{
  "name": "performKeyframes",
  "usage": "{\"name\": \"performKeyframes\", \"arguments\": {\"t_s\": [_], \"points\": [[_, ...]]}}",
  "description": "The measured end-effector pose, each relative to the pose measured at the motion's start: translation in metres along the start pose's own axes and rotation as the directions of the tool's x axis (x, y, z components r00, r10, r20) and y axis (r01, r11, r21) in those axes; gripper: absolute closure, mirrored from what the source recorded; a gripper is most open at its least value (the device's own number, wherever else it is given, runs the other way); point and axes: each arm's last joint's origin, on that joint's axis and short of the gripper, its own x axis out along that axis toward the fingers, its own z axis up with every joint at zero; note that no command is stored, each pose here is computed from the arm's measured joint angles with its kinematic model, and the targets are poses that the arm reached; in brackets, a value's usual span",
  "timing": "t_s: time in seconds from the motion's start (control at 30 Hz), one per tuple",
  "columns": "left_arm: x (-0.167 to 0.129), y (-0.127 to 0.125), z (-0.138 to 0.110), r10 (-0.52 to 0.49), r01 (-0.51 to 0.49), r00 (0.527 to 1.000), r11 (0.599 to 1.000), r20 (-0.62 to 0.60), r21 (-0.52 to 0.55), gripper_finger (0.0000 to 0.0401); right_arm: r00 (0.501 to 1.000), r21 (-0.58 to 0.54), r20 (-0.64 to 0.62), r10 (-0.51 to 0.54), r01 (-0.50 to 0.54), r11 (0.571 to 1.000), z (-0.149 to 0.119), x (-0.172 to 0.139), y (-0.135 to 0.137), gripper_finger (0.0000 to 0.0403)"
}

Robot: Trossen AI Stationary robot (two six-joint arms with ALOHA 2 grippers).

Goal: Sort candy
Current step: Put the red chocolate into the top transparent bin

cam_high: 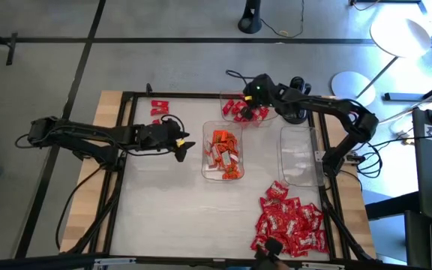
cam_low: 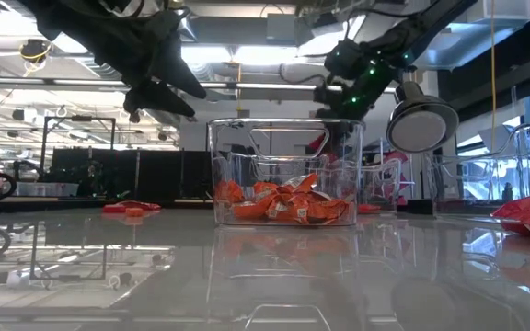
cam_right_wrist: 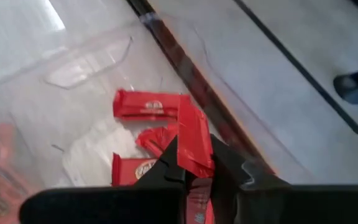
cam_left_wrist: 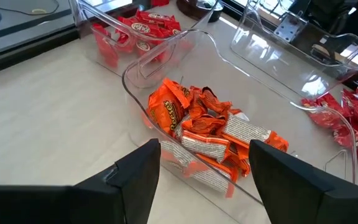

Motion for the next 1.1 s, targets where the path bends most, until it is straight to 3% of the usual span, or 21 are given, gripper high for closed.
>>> {"name": "performKeyframes", "arguments": {"t_s": [0.2, 0.43, 0.63, 0.77, 0.9, 1.1], "points": [[0.000, 0.000, 0.000, 0.000, 0.000, 1.000, 1.000, 0.000, 0.002, 0.0166, 0.999, -0.006, -0.041, -0.009, 0.008, 1.000, -0.006, 0.012, 0.002, 0.0339], [0.000, 0.000, 0.000, 0.000, 0.000, 1.000, 1.000, 0.000, 0.002, 0.0166, 0.996, -0.005, -0.056, -0.069, 0.069, 0.998, -0.007, 0.013, 0.001, 0.0234], [0.000, 0.000, 0.000, 0.012, -0.012, 1.000, 1.000, 0.005, 0.007, 0.0166, 0.983, -0.003, -0.158, -0.093, 0.094, 0.996, -0.010, 0.007, 0.000, 0.0170], [0.000, 0.007, 0.000, 0.121, -0.121, 0.992, 0.993, 0.024, -0.010, 0.0166, 0.979, -0.007, -0.181, -0.091, 0.091, 0.996, -0.006, 0.003, -0.001, 0.0155], [0.004, 0.026, 0.004, 0.245, -0.243, 0.969, 0.965, 0.017, -0.100, 0.0166, 0.988, 0.000, -0.127, -0.088, 0.088, 0.996, 0.002, -0.002, -0.002, 0.0153], [0.006, 0.066, 0.006, 0.428, -0.434, 0.901, 0.876, -0.072, -0.212, 0.0166, 0.999, 0.019, -0.020, -0.043, 0.043, 0.999, 0.014, -0.023, -0.004, 0.0153]]}}
